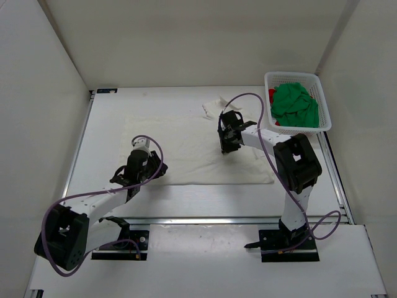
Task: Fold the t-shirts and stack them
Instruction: Fold the flattened tshirt in 1/3 of the way
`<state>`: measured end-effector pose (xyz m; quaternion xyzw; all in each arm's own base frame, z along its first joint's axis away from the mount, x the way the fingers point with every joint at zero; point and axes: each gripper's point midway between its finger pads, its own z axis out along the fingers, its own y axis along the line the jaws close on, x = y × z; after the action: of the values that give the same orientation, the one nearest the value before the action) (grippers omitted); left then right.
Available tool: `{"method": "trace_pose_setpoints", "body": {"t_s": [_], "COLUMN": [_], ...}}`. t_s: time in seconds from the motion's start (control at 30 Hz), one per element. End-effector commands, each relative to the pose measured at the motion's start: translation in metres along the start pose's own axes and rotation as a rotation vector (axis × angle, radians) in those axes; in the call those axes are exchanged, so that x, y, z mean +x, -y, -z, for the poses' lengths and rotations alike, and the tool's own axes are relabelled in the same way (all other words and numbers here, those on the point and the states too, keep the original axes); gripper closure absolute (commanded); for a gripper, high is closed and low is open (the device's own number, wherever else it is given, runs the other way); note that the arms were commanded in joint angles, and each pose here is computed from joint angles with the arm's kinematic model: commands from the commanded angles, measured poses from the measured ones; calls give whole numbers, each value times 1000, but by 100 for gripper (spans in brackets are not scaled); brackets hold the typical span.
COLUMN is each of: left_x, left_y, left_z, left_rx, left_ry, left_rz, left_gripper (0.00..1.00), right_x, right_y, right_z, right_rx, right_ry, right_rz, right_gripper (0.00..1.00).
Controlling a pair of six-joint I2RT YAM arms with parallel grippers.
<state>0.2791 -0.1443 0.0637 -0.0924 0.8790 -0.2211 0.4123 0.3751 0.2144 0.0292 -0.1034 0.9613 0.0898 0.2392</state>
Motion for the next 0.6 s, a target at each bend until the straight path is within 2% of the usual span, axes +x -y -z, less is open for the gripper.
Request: {"method": "trace_pose_setpoints", "body": {"t_s": [0.0, 0.03, 0.1, 0.17, 0.27, 0.47, 0.5, 0.57], "left_x": [-4, -5, -5, -7, -9, -16, -18, -19], "left_y": [4, 3, 2, 3, 5, 4, 5, -1], "left_z": [0, 0, 1, 1, 1, 4, 5, 4], "left_rx": [16, 13, 13, 17, 20, 21, 23, 12], "left_ry": [10, 16, 20, 23, 21, 48, 54, 52], "left_rz": [-1, 4, 5, 10, 14, 28, 28, 43], "left_gripper": [57, 57, 57, 57, 57, 57, 57, 58], "right_x": [-4, -6, -12, -30, -60, -87, -81, -76], "right_y": [-6, -8, -11, -16, -23, -25, -21, -18], "right_z": [4, 3, 8, 18, 39, 62, 55, 48], "right_rx": [-35, -32, -44, -72, -119, -164, -157, -165], "right_ry": [-3, 2, 27, 89, 196, 350, 334, 309], "right_rz": [-2, 2, -9, -25, -51, -91, -101, -111], "right_gripper": [83, 85, 95, 99, 100, 100, 98, 83]}}
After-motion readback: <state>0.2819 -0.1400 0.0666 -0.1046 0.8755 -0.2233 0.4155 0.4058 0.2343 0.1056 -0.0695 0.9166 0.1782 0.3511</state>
